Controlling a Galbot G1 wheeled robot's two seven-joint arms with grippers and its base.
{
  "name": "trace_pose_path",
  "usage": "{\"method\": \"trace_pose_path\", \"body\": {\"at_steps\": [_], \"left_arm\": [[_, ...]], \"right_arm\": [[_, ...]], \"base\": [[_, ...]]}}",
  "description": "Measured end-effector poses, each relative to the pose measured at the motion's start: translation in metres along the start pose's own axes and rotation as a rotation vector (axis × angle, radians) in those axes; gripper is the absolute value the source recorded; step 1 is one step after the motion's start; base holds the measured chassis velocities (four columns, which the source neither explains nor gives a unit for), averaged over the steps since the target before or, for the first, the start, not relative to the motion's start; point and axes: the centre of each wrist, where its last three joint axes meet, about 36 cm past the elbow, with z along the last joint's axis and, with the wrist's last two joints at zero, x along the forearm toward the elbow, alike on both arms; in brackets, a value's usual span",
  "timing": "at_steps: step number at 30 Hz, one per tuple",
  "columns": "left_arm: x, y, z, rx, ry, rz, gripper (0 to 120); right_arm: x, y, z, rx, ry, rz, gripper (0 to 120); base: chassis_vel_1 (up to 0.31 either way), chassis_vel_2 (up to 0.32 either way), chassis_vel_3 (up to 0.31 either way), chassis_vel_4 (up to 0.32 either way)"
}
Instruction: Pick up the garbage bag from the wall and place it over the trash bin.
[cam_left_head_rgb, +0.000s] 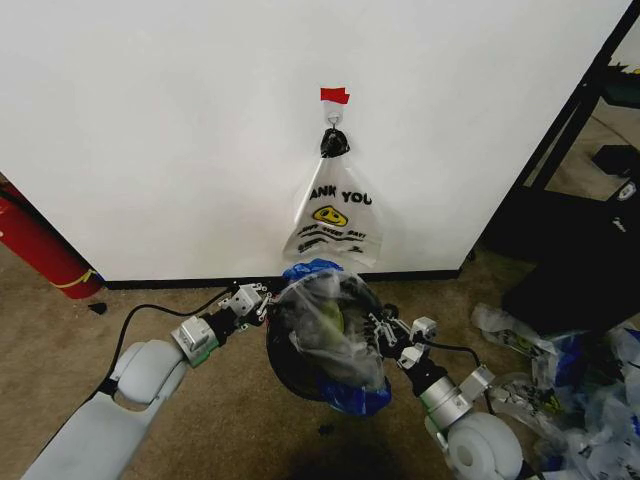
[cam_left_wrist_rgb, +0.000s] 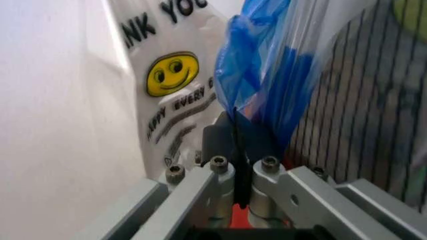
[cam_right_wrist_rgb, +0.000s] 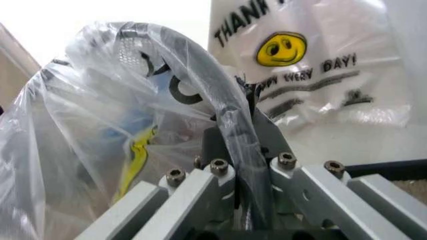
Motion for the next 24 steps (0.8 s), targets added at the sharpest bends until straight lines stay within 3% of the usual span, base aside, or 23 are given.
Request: {"method": "trace_pose_path", "body": {"at_steps": [6,9,12,16,20,22,23,24], "left_arm": [[0.001,-0.007,0.019,0.232,-0.114,-0.021,18],[0.002,-0.008,0.027,0.28,-0.136,-0.007,26],[0.006,-0.013,0.038,0.328,-0.102,-0.041,39],[0.01,-0.026,0.041,0.393,-0.032,-0.172,52],[0.009,-0.052,0.01,0.518,-0.022,-0.387,69],[0.009,-0.063,-0.01,0.566,-0.045,-0.421,76],[0.009,-0.063,-0.01,0.566,-0.045,-0.421,76],[0.011,-0.072,-0.026,0.593,-0.066,-0.428,79]], "right_arm": [[-0.003,0.0,0.013,-0.082,-0.013,0.056,0],[-0.006,-0.001,0.017,-0.117,-0.024,0.083,0],[-0.011,-0.005,0.019,-0.173,-0.051,0.128,0],[-0.014,-0.009,0.019,-0.215,-0.084,0.182,0],[-0.016,-0.011,0.021,-0.234,-0.108,0.248,0],[-0.017,-0.012,0.022,-0.234,-0.112,0.266,0],[-0.017,-0.012,0.022,-0.234,-0.112,0.266,0],[-0.018,-0.013,0.022,-0.231,-0.116,0.276,0]], "base": [[0.0,0.0,0.0,0.0],[0.0,0.0,0.0,0.0],[0.0,0.0,0.0,0.0],[0.0,0.0,0.0,0.0],[0.0,0.0,0.0,0.0],[0.0,0.0,0.0,0.0],[0.0,0.0,0.0,0.0],[0.0,0.0,0.0,0.0]]}}
